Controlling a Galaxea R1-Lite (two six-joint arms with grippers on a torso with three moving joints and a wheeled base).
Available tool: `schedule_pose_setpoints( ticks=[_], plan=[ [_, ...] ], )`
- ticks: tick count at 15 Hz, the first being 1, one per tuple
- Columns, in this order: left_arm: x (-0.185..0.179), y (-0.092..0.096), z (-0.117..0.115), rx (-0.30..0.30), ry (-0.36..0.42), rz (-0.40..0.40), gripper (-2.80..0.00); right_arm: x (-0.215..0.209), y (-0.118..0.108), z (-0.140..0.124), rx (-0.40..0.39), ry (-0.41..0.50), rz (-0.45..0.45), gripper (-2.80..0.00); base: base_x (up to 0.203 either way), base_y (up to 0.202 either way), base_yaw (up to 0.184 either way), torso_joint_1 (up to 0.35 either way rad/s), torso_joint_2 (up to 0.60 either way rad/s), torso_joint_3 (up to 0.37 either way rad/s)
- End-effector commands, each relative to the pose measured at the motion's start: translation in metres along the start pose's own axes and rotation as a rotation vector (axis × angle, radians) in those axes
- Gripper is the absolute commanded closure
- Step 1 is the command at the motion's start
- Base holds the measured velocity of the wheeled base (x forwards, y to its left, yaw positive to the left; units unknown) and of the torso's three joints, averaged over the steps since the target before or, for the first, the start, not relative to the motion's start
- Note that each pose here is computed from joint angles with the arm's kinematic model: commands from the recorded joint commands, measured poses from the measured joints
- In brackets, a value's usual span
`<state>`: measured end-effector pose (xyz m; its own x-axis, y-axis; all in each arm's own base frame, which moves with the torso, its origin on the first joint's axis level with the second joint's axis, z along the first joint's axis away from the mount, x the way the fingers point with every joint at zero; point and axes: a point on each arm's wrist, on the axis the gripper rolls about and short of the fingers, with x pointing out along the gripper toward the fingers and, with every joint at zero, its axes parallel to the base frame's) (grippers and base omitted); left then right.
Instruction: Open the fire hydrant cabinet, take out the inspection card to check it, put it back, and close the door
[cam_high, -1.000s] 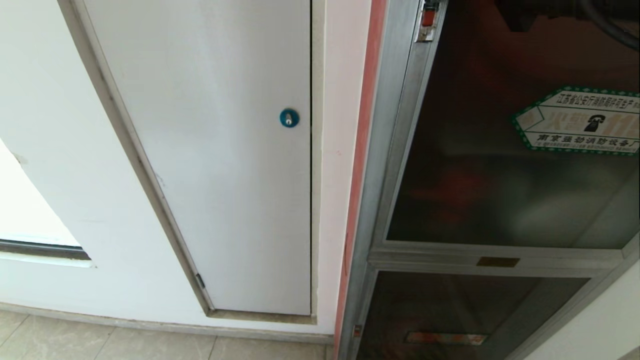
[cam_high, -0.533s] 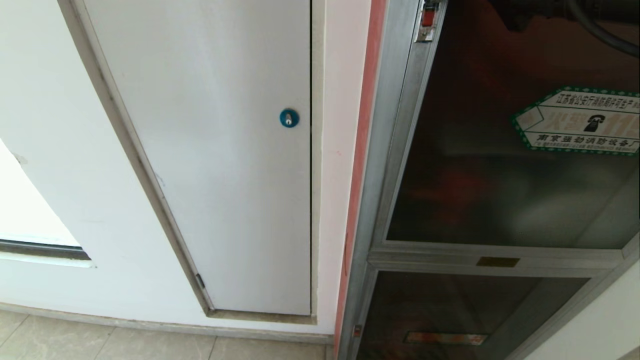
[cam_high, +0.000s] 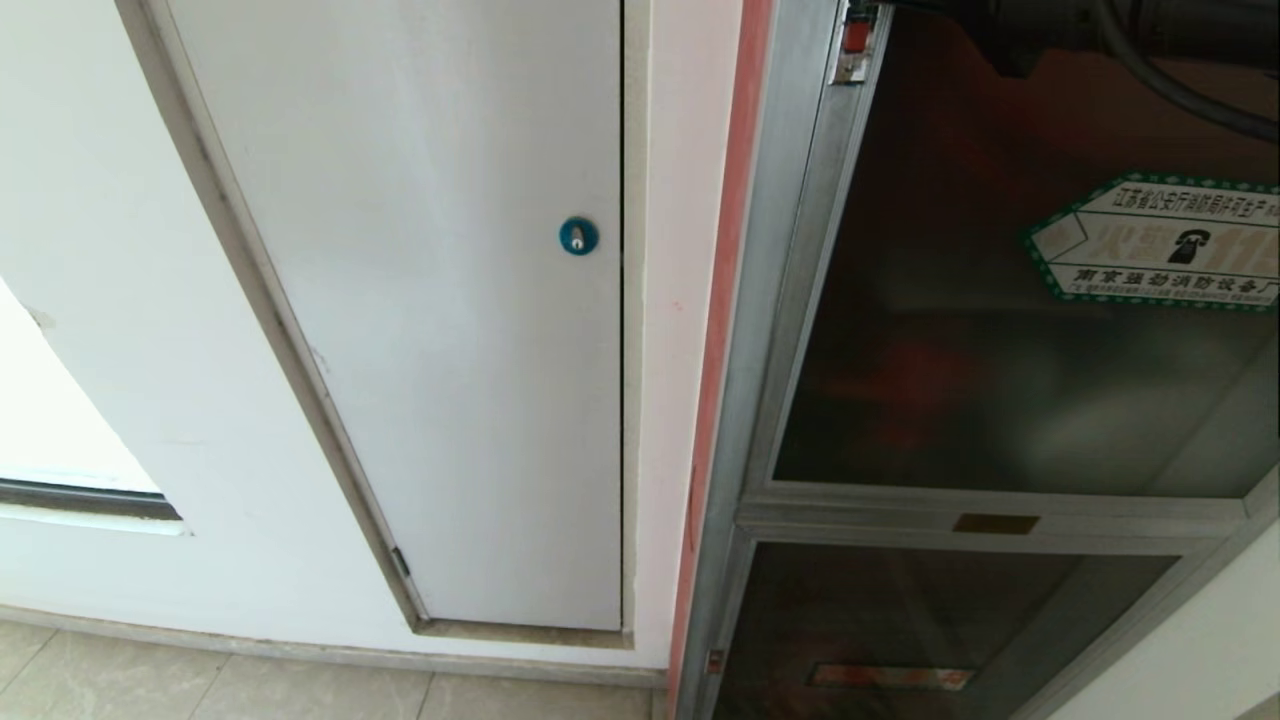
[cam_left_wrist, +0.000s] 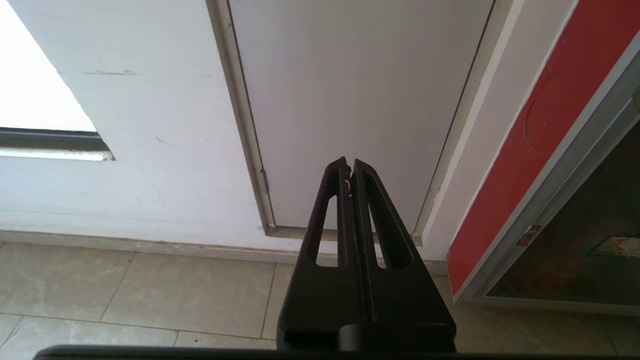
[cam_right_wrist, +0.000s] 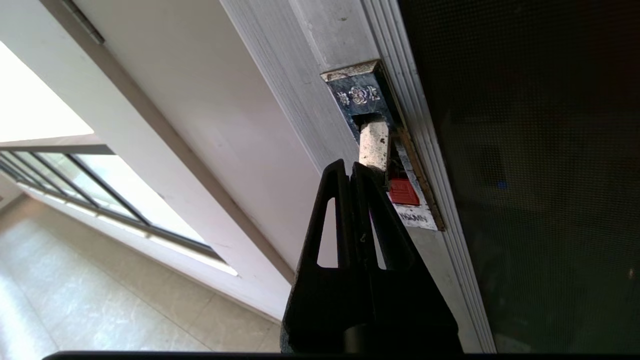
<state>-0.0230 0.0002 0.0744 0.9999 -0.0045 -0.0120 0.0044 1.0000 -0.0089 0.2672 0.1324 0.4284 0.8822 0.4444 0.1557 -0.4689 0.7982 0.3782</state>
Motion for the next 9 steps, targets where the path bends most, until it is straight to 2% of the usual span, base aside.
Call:
schedule_pose_setpoints(
  ticks=[1, 9],
  plan=[
    [0.000, 0.000, 0.000, 0.000, 0.001, 0.000, 0.00, 0.003, -0.002, -0.003, 0.003, 0.007, -0.007, 0.00, 0.000, 0.000, 0.000, 0.000, 0.00, 0.000],
    [0.000, 0.000, 0.000, 0.000, 0.002, 0.000, 0.00, 0.008, -0.013, -0.001, 0.001, -0.018, -0.027, 0.00, 0.000, 0.000, 0.000, 0.000, 0.00, 0.000]
  ],
)
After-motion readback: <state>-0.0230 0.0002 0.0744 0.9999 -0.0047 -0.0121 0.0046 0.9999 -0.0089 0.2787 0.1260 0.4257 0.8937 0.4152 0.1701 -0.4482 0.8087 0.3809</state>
